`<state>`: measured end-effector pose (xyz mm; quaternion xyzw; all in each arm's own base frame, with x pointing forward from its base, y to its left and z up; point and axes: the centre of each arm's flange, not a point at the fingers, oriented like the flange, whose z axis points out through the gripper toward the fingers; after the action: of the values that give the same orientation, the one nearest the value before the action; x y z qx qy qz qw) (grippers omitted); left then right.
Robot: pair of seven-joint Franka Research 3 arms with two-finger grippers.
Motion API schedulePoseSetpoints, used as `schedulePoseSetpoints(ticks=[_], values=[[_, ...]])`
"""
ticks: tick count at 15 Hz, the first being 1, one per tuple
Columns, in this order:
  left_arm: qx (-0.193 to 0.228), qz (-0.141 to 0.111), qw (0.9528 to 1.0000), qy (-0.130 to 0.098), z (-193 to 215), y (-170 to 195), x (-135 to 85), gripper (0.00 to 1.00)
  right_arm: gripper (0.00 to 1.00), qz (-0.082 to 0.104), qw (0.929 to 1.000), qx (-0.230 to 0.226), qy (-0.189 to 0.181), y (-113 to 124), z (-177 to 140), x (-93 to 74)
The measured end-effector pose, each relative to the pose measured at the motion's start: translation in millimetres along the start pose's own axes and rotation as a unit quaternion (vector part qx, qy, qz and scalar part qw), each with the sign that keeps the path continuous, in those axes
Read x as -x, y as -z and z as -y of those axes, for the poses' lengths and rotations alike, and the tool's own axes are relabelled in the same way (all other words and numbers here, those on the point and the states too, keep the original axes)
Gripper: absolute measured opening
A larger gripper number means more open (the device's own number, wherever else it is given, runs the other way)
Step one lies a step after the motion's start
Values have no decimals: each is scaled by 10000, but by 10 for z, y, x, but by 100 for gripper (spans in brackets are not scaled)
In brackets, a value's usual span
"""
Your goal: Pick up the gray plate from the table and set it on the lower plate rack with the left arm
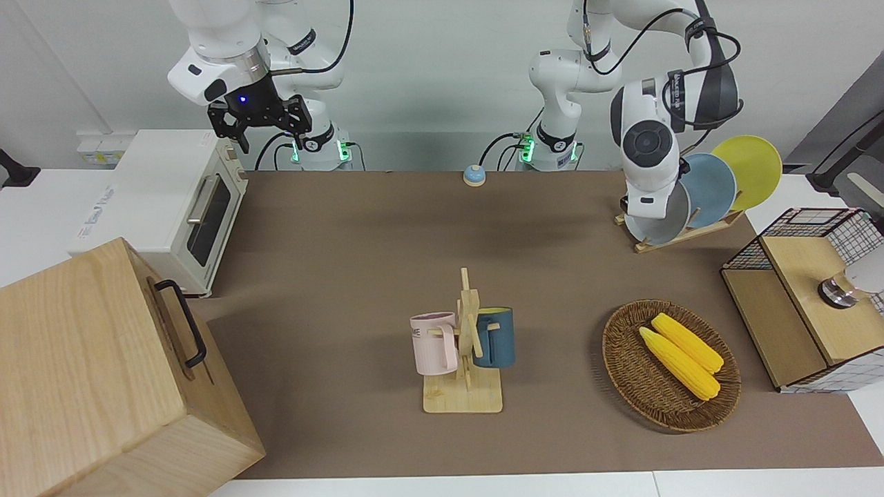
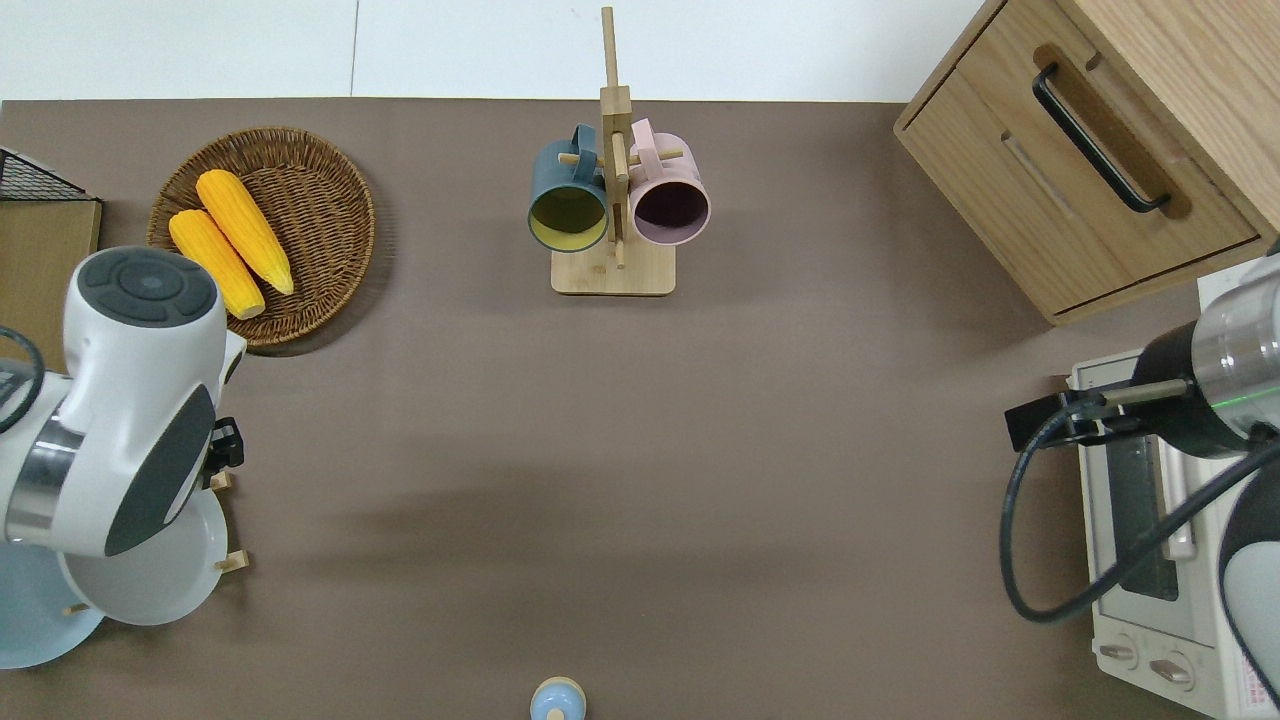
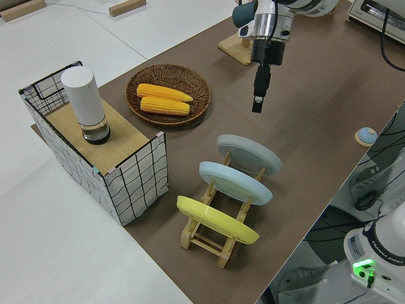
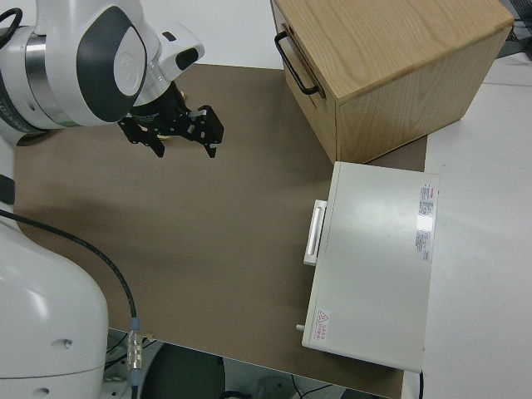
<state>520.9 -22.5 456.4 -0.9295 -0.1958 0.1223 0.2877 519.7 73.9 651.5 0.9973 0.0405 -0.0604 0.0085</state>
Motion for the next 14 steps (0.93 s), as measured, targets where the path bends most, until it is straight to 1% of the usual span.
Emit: schedulePoseSetpoints(ticks=[1, 3, 4, 5, 6, 7, 9, 10, 11, 12, 13, 14], values=[[262, -63, 9996, 28, -3, 100, -2, 99, 99, 0, 10000, 0, 0, 0, 0, 0], [734, -183, 9971, 54, -19, 272, 17, 100, 99, 0, 10000, 0, 0, 0, 0, 0], [1020, -190, 9946, 52, -37, 364, 61, 100, 99, 0, 10000, 0, 0, 0, 0, 0], [1204, -203, 9925, 32, -46, 423, 90, 100, 99, 0, 10000, 0, 0, 0, 0, 0], [1395, -263, 9898, -146, -57, 480, 103, 100, 99, 0, 10000, 0, 0, 0, 0, 0], [1615, -361, 9850, -486, -64, 546, 113, 100, 99, 0, 10000, 0, 0, 0, 0, 0], [2066, -537, 9709, -1087, -69, 640, 110, 100, 99, 0, 10000, 0, 0, 0, 0, 0], [2222, -607, 9640, -1330, -68, 669, 104, 100, 99, 0, 10000, 0, 0, 0, 0, 0], [2418, -705, 9533, -1666, -59, 720, 101, 100, 99, 0, 10000, 0, 0, 0, 0, 0], [2561, -796, 9440, -1922, -43, 769, 99, 100, 99, 0, 10000, 0, 0, 0, 0, 0], [2718, -839, 9369, -2033, -32, 811, 97, 99, 99, 0, 10000, 0, 0, 0, 0, 0], [2765, -902, 9341, -2071, -20, 826, 82, 100, 99, 0, 10000, 0, 0, 0, 0, 0]])
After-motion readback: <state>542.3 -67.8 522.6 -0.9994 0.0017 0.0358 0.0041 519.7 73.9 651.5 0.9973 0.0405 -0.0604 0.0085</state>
